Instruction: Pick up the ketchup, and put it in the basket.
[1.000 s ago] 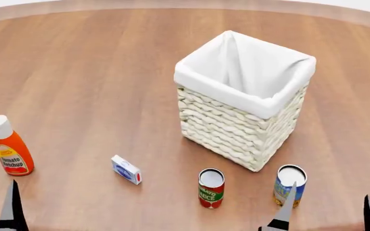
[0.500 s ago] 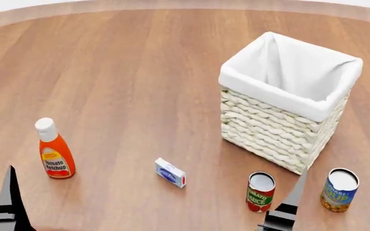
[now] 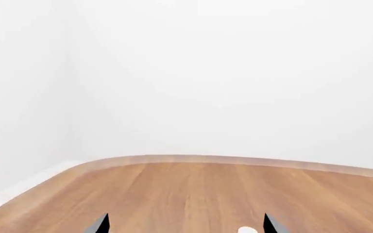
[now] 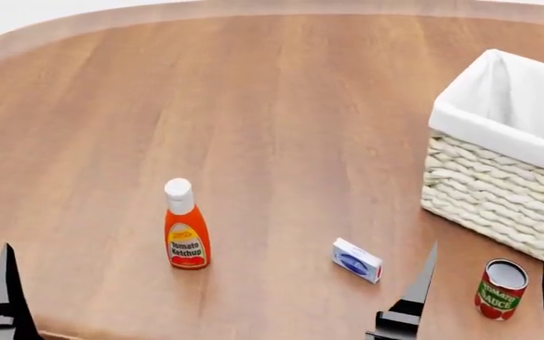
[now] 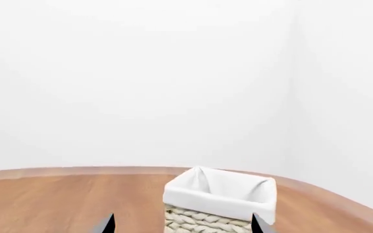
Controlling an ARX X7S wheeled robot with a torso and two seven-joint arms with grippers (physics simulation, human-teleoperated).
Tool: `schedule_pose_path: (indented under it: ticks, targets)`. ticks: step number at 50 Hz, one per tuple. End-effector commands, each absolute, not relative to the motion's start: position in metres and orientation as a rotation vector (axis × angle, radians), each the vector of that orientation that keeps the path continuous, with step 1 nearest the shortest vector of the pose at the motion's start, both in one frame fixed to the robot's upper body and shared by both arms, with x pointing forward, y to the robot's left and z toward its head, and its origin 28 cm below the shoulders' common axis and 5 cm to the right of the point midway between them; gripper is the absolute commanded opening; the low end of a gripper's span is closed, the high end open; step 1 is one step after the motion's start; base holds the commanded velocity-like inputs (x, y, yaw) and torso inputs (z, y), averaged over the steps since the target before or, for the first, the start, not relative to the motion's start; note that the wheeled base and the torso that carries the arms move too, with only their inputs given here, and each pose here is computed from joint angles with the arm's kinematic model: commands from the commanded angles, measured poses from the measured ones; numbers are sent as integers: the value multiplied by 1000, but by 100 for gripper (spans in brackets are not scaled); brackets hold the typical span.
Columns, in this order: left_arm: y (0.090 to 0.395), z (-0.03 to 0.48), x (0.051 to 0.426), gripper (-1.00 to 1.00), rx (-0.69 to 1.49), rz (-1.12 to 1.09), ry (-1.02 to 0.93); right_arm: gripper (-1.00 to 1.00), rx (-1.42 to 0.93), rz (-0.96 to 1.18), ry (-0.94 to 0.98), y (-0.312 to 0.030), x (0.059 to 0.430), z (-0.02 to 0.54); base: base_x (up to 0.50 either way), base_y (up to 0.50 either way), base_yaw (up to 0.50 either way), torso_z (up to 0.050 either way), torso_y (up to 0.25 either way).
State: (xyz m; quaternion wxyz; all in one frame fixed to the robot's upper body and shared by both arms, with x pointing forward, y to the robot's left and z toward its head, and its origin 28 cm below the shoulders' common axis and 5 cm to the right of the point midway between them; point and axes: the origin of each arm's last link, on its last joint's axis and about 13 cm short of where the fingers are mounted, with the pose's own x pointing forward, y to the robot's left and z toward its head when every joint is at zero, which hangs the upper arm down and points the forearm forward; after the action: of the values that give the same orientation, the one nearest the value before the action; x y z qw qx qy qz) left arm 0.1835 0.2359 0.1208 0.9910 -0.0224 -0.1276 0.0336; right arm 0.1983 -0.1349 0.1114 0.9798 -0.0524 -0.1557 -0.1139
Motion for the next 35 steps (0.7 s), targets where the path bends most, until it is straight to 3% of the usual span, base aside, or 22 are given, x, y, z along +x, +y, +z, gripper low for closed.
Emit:
schedule_pose_path:
  ticks: [1, 9, 29, 35]
  targets:
    - [237, 121, 181, 100, -43, 72, -257, 100, -134, -217, -301, -132, 198, 108, 0, 8, 0, 0, 0]
    - [236, 121, 180, 100, -43, 73, -258, 100, -105, -193, -300, -133, 196, 110, 0, 0, 0, 0, 0]
    - [234, 119, 183, 100, -36, 59, -254, 100, -120, -225, -308, -135, 197, 110, 494, 0, 0, 0, 0]
    - [233, 118, 184, 100, -35, 57, -252, 100, -121, -238, -314, -135, 196, 111, 53, 0, 0, 0, 0]
